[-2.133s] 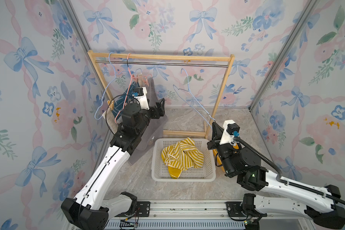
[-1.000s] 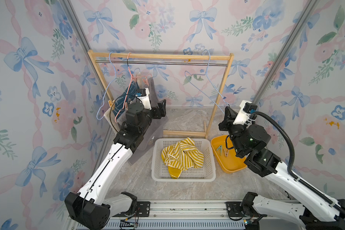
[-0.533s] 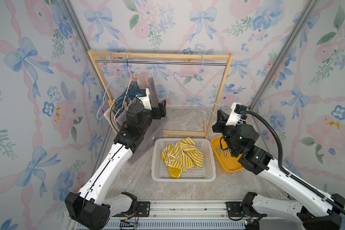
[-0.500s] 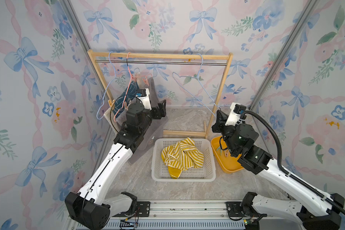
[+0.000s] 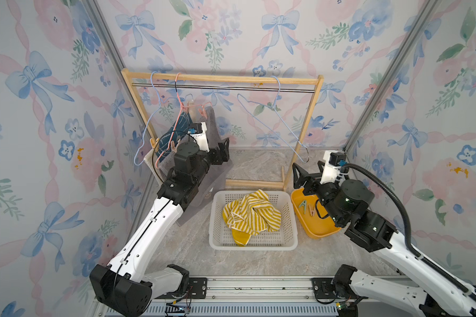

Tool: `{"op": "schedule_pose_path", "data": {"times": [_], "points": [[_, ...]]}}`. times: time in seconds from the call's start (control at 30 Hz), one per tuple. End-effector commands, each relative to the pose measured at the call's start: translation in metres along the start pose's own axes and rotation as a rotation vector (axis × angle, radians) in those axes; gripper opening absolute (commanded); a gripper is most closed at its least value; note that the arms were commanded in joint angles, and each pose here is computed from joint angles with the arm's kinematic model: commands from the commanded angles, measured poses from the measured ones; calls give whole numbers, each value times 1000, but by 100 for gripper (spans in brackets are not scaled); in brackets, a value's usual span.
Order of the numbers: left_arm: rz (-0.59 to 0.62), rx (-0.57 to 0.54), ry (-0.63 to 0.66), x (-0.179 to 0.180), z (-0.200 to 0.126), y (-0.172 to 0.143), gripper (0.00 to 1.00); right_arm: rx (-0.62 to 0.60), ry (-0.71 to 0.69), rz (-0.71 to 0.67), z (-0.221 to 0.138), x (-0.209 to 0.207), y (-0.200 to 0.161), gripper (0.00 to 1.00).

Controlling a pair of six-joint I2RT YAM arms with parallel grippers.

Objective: Remove the clothespins securing towels to the hanger
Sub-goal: Place the hanger on the clothesline.

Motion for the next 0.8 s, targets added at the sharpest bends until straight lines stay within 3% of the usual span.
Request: {"op": "schedule_pose_path", "data": {"times": [0.0, 0.2, 0.37, 0.63, 0.77], "points": [[24, 19, -9, -1, 4, -9, 87, 41, -8, -47, -20, -17, -6, 97], [27, 37, -6, 1, 8, -16, 88, -30, -121, -42, -49, -58, 19, 98], [36, 36, 16, 5, 7, -17, 88, -51, -157, -44, -43, -72, 49, 98], [35, 56, 68, 28, 0, -30, 88, -87, 110, -24, -1, -24, 109, 98], [32, 69, 75, 38, -4, -35, 88, -59, 364, -52, 16, 32, 117, 97]]}}
Point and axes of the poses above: each gripper's point midway between its finger pads, its own z axis out along the fingers, its own x axis along the line the jaws close on, y = z × x, the point moved 3 cm from there along -z, back along the fingers, and after that the axes turned 5 degrees about z, right-handed, at the moved point
